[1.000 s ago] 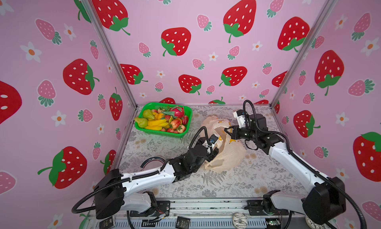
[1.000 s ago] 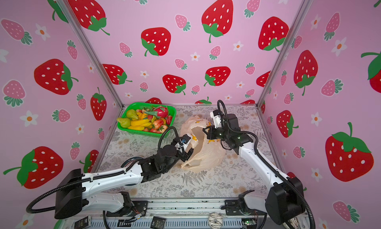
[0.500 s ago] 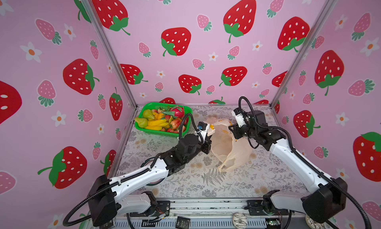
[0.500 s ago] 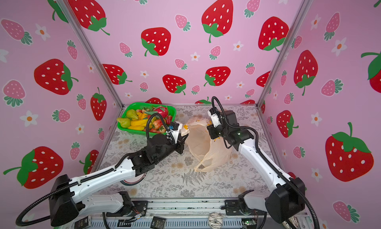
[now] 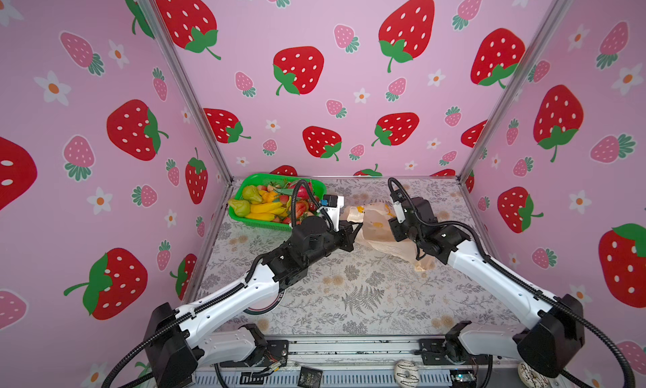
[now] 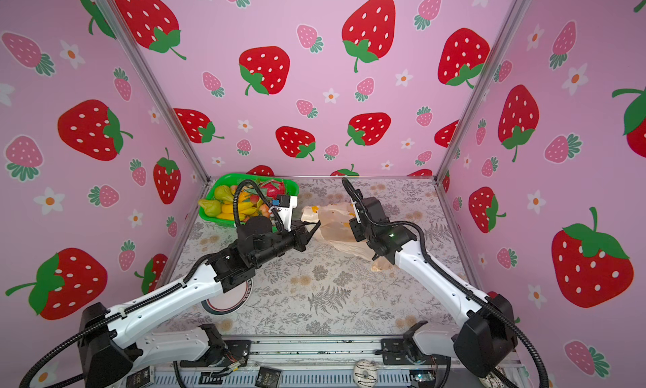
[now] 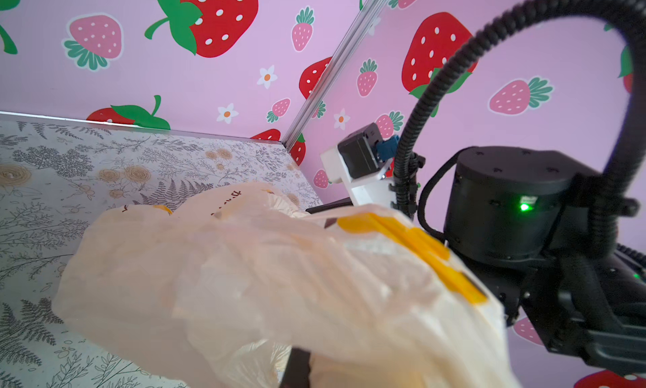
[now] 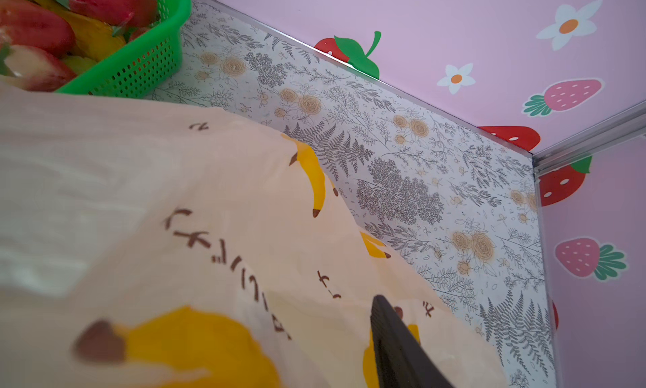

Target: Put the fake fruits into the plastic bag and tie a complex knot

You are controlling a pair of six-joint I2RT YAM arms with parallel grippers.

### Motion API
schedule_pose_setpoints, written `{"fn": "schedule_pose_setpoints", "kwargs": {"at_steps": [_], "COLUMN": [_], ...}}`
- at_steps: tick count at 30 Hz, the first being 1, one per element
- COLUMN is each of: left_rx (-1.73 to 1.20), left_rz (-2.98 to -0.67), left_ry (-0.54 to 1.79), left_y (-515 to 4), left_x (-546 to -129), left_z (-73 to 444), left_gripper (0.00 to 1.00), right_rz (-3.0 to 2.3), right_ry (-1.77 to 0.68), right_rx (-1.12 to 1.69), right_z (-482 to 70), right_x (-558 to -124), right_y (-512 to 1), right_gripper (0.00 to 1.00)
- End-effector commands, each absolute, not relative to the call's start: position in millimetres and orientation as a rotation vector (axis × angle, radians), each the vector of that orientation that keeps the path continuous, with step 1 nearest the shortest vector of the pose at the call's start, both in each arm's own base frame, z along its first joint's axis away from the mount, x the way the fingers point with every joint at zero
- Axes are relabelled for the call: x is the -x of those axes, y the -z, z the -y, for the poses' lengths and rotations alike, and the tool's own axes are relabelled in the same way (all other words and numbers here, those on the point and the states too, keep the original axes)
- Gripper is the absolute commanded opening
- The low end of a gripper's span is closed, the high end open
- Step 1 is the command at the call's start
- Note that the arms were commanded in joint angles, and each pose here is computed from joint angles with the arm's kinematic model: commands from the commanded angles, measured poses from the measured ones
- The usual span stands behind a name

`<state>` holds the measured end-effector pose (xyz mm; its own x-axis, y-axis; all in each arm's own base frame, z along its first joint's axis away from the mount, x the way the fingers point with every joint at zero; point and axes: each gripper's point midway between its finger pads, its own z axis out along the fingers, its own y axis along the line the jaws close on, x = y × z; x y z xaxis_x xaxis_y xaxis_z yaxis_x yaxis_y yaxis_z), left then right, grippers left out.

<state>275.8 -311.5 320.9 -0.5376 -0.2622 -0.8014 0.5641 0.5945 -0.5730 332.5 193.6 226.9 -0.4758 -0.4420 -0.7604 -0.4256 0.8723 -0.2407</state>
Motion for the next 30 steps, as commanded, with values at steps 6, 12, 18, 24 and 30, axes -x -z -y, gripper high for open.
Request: {"fn": "schedule_pose_setpoints", "kwargs": {"at_steps": [6,12,18,24,30], "left_rx": [-0.134,0.03,0.058,0.032,-0.034], "left_rz": [-1.986,-2.1,-2.122,-2.122,-2.117], "left_ry": [1.0,0.846,0.807,0.861,0.967], "left_y": [-300.4,-255.7,-243.2,-237.6,-243.4], "left_x": [-298.1,-330.1,-345.7,-354.0,-341.2], "left_z": [268.4,208.3,198.4,211.5,222.2], "left_gripper": [0.0,0.0,0.0,0.35,0.59], "right_rz": [-2.113,-2.2,-2.194,-2.144,-2.051], "right_ry": [-0.187,-0.544,-0.841,-1.097,-1.205], "right_rx": [0.697,0.633,0.6,0.379,-0.029], "right_z": [-208.1,-196.7,-215.2,-229.2,-207.4], "right_x": [-320.1,-309.9,-300.3,-310.0,-335.0], "right_y": [-249.3,-256.5,-253.5,-255.4,-252.3], "right_gripper": [0.08,0.03,0.03,0.02,0.03]}}
